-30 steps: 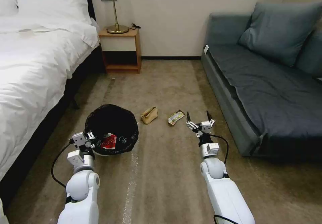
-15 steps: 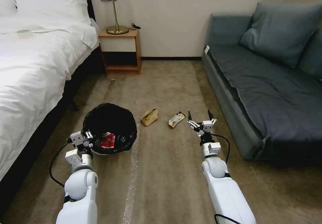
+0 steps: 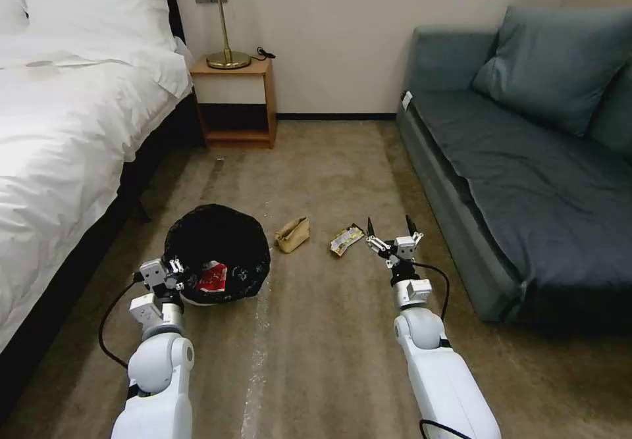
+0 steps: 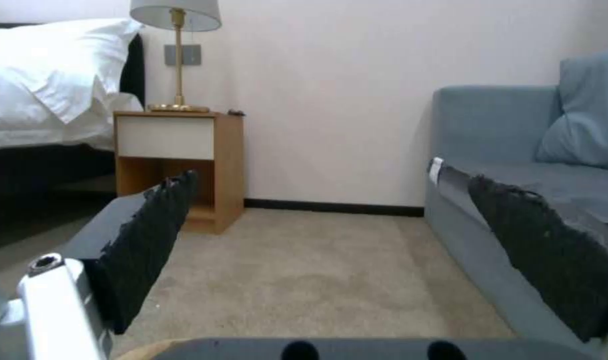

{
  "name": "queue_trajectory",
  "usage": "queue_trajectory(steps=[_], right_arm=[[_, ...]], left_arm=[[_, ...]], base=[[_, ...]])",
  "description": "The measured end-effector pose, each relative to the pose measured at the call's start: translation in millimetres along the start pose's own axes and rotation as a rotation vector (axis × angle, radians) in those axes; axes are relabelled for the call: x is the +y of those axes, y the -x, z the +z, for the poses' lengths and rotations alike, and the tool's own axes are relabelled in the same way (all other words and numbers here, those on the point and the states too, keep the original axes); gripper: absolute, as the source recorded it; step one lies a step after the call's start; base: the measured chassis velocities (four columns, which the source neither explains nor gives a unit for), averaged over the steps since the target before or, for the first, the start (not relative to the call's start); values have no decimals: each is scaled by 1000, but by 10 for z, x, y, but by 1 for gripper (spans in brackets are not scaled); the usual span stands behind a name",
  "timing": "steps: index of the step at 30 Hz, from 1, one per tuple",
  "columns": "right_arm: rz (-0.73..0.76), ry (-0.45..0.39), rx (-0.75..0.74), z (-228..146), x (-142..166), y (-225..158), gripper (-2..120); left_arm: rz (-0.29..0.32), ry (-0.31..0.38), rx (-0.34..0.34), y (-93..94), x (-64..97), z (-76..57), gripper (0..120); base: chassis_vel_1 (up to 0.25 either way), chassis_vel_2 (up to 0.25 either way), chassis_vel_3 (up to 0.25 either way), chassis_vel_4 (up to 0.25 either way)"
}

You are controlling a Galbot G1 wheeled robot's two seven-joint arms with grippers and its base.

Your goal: Pick up the trash bin, then pick up the garbage on the floor and place it into the trash bin.

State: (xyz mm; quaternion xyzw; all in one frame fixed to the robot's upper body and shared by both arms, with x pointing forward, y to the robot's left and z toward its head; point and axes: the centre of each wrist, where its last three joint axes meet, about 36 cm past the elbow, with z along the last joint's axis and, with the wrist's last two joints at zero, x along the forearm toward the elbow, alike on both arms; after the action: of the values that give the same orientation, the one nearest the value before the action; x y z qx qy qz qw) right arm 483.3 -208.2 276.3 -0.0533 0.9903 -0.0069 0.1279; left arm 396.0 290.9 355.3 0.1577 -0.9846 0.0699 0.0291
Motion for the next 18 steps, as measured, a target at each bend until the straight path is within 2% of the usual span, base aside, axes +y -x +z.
queue_trajectory(steps=[18], right_arm=[[-8,0,-4,-5,18,1,100]], left_arm=[[1,0,-5,-11,-12,-15,4]], base=[[-54,52,49,-52]])
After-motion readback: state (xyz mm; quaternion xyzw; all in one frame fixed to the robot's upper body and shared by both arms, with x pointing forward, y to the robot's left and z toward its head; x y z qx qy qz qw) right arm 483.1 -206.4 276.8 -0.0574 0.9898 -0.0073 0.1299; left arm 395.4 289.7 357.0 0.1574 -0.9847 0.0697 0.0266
